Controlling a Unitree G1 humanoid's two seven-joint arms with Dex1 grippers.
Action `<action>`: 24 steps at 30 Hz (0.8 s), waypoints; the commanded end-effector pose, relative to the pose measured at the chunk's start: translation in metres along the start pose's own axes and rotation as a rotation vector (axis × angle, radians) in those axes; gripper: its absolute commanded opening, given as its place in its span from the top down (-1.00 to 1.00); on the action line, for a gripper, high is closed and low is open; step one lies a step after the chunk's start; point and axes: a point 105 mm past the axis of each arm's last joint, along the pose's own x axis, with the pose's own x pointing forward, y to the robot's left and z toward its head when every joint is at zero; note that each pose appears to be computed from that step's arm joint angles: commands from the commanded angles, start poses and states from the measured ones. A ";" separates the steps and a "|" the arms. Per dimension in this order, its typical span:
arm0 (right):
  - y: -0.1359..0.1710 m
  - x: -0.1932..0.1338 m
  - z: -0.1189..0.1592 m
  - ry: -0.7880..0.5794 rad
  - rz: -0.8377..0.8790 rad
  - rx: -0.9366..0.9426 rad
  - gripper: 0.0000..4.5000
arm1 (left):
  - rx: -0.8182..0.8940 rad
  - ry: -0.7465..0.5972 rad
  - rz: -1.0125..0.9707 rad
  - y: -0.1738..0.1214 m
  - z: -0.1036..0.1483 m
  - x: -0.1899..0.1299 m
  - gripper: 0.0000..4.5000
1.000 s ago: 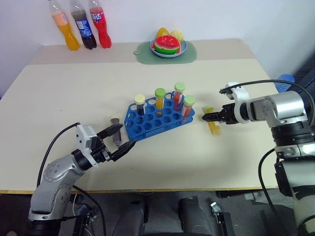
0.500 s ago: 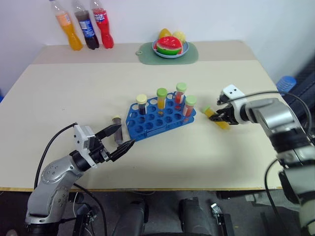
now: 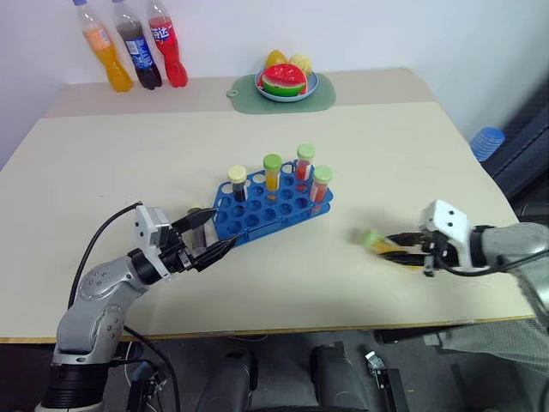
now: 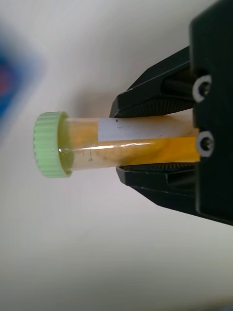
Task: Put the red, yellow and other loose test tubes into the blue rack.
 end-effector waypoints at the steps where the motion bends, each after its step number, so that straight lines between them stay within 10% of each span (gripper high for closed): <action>1: 0.007 0.024 0.047 -0.257 -0.002 -0.041 0.63 | 0.022 -0.006 0.008 0.003 0.002 -0.003 -0.90; 11: -0.024 0.094 0.107 -0.704 -0.300 0.089 0.63 | 0.038 -0.004 0.060 0.003 0.003 -0.017 -0.90; 24: -0.026 0.144 0.073 -0.700 -0.426 0.134 0.63 | 0.052 -0.002 0.096 0.005 0.005 -0.028 -0.90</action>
